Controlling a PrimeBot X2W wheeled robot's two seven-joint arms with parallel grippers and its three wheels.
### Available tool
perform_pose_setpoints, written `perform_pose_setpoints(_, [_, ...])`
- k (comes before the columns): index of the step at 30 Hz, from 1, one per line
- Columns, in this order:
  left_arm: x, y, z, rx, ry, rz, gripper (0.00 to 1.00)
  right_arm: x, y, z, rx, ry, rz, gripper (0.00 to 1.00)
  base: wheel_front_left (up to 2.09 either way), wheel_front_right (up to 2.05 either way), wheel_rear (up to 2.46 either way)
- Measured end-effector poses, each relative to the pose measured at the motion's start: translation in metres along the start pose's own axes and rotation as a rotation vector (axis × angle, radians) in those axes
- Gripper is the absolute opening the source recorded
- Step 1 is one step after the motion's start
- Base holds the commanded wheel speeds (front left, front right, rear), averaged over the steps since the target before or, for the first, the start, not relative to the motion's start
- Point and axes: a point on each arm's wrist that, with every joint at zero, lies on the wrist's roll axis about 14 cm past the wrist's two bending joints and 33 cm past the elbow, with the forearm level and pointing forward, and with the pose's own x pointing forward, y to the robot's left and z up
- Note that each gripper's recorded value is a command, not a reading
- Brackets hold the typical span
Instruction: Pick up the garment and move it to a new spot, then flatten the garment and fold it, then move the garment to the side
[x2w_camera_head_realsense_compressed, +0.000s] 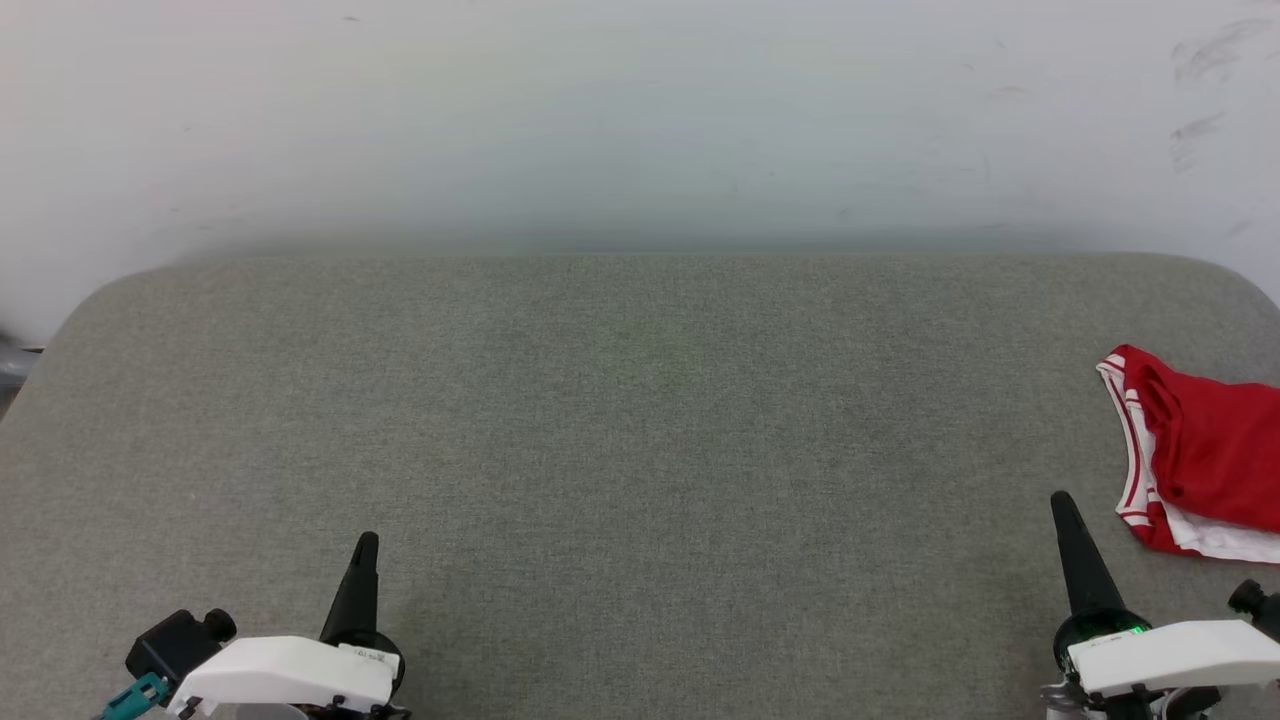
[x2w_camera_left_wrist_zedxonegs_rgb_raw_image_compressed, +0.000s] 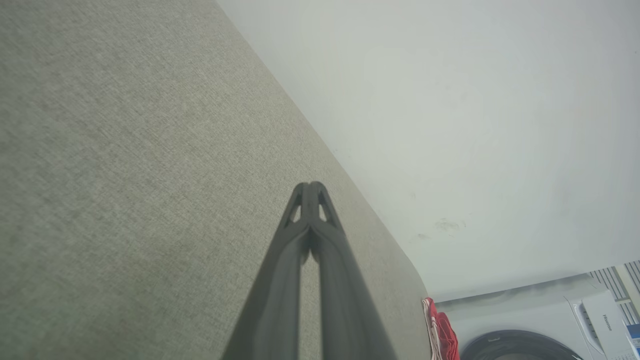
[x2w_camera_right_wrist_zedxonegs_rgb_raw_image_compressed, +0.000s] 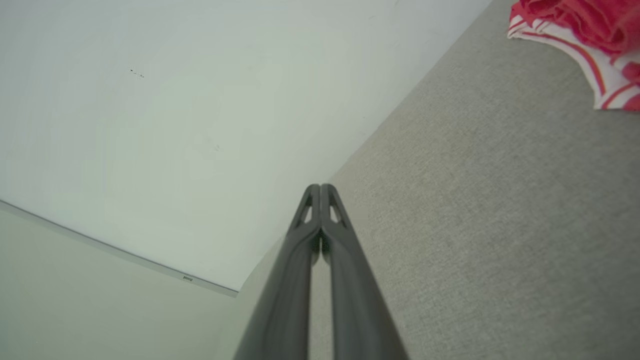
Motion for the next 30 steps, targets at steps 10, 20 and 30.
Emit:
perform_pose_setpoints(10, [0.004, -0.002, 0.002, -0.113, 0.005, -0.008, 0.0, 0.004, -0.001, 0.001, 0.108, 0.005, -0.007, 0.0, 0.0, 0.0, 0.0])
perform_pose_setpoints(20, [0.008, -0.005, 0.004, -0.218, 0.01, -0.025, 0.0, 0.008, -0.001, 0.002, 0.207, 0.008, -0.009, 0.0, 0.0, 0.0, 0.0])
perform_pose_setpoints(30, [0.012, -0.009, 0.006, -0.331, 0.015, -0.043, 0.0, 0.012, -0.001, 0.003, 0.315, 0.01, -0.009, 0.0, 0.0, 0.0, 0.0])
